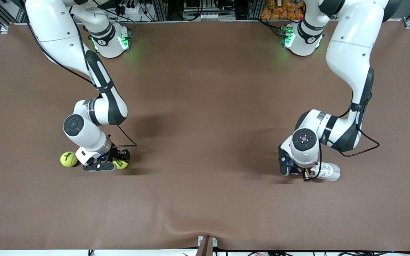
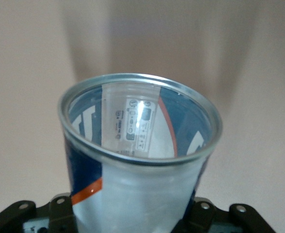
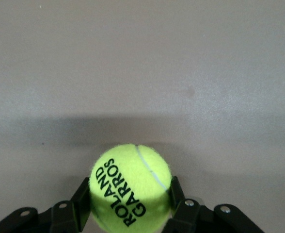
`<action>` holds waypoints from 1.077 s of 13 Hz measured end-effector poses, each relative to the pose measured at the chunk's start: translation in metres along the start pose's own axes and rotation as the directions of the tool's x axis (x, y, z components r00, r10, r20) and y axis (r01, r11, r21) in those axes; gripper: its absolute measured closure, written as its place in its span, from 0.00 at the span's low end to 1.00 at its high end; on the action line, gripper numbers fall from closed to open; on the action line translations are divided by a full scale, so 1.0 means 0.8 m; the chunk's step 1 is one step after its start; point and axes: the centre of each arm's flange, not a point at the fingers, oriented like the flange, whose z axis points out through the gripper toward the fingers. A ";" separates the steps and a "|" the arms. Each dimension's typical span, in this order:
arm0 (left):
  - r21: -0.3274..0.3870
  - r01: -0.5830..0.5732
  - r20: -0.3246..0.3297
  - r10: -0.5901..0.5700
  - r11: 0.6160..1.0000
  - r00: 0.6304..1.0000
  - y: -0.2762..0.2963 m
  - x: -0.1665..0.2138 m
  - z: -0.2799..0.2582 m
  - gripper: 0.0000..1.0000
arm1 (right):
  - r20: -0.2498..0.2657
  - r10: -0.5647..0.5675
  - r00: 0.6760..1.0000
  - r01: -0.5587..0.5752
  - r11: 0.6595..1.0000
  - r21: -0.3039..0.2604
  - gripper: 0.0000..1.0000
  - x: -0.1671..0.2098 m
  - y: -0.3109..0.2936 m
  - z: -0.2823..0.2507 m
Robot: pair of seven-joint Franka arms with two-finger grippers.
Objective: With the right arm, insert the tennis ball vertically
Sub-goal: 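Lift the tube upright with the left gripper while the right gripper lifts the ball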
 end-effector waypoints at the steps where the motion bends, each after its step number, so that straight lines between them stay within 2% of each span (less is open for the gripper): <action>1: 0.014 0.014 -0.037 -0.014 1.000 0.999 -0.003 0.008 -0.026 0.33 | 0.009 0.000 1.000 0.000 1.000 0.002 0.33 0.002 -0.001 -0.006; 5: -0.011 0.120 -0.215 -0.120 0.993 0.969 -0.013 0.031 -0.093 0.33 | 0.050 0.005 0.999 -0.006 1.000 0.029 0.33 0.017 -0.001 -0.081; 8: -0.063 0.179 -0.330 -0.190 0.982 0.925 -0.012 0.056 -0.127 0.32 | 0.098 -0.001 0.995 -0.004 0.999 0.053 0.33 0.016 0.003 -0.163; 12: -0.145 0.274 -0.411 -0.310 0.951 0.857 0.008 0.115 -0.173 0.32 | 0.174 -0.025 0.984 0.026 1.000 -0.005 0.33 0.010 0.040 -0.273; 14: -0.174 0.317 -0.459 -0.361 0.932 0.812 0.023 0.153 -0.200 0.32 | 0.218 -0.024 0.976 0.031 0.999 -0.030 0.33 0.003 0.056 -0.334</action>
